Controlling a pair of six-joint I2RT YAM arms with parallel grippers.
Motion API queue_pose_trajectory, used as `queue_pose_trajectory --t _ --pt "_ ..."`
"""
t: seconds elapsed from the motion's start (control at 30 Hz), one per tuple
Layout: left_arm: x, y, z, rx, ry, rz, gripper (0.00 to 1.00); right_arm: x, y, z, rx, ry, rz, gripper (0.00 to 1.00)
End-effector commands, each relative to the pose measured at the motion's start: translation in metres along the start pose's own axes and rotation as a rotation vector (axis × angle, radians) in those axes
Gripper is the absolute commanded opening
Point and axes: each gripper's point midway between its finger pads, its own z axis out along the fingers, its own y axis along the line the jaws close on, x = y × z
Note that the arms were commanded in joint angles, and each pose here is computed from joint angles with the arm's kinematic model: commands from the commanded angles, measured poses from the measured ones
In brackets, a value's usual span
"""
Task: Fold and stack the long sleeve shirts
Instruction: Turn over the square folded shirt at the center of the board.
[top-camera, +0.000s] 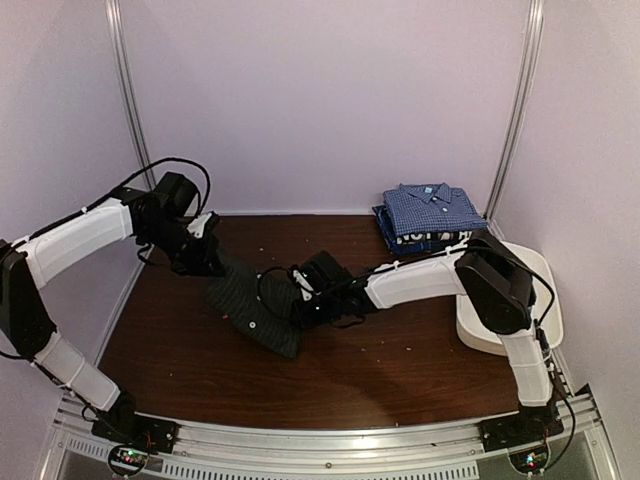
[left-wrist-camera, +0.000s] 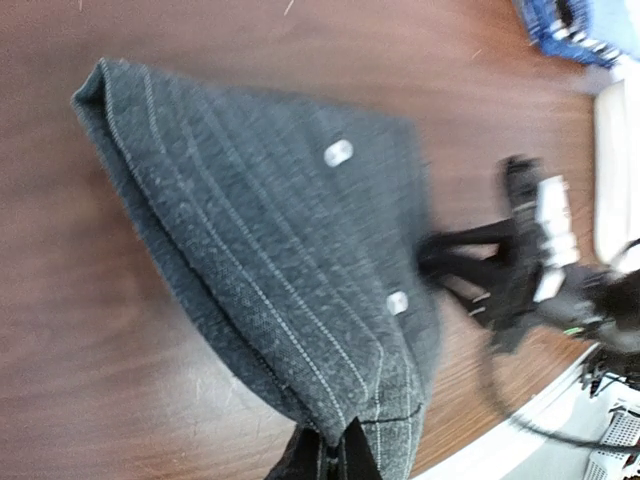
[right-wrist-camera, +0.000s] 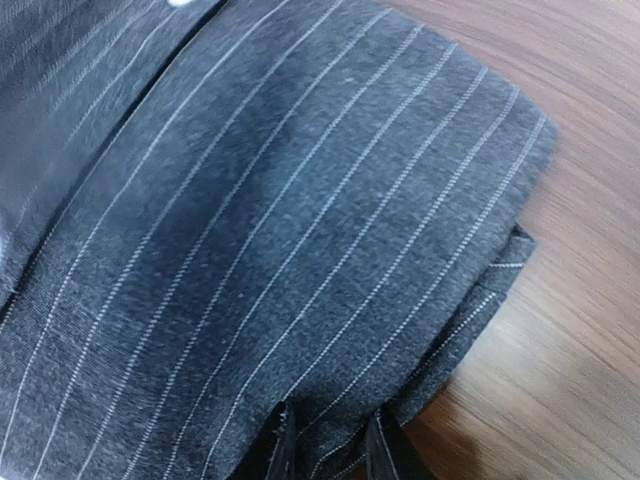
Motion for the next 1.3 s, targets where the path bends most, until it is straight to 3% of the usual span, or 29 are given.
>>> queue_pose_trajectory --t 0.0,0.17,0.33,0.47,0.67,0.9,1.03,1.17,1.2,1.27 --pt "-0.053 -0.039 -0.041 0.095 -0.139 0.112 0.0 0.004 0.043 0.036 -0.139 0.027 0.053 0.26" --pt "-0.081 -0.073 -0.051 0.223 -0.172 0.145 0.0 -0.032 0.087 0.061 -0.316 -0.045 0.118 0.27" --pt "-0.082 -0.078 -0.037 0.28 -0.157 0.139 0.0 -0.064 0.103 0.065 -0.499 -0.083 0.226 0.29" --pt "-0.081 -0.076 -0.031 0.286 -0.156 0.128 0.0 -0.077 0.102 0.056 -0.541 -0.112 0.251 0.29" --pt "-0.072 -0.072 -0.024 0.286 -0.142 0.119 0.0 -0.078 0.081 0.029 -0.533 -0.169 0.272 0.29" --pt "-0.058 -0.08 -0.018 0.316 -0.12 0.121 0.0 -0.091 0.054 -0.036 -0.457 -0.271 0.251 0.32" --pt "-0.036 -0.111 0.004 0.372 -0.074 0.138 0.0 -0.093 0.019 -0.086 -0.362 -0.339 0.281 0.36" --pt "0.001 -0.165 0.055 0.422 0.0 0.172 0.0 -0.081 -0.031 -0.131 -0.226 -0.388 0.35 0.46" --pt "0.011 -0.178 0.069 0.433 0.025 0.175 0.08 -0.075 -0.043 -0.138 -0.189 -0.393 0.359 0.49" --pt "0.028 -0.208 0.09 0.454 0.063 0.204 0.33 -0.064 -0.062 -0.149 -0.117 -0.391 0.365 0.57"
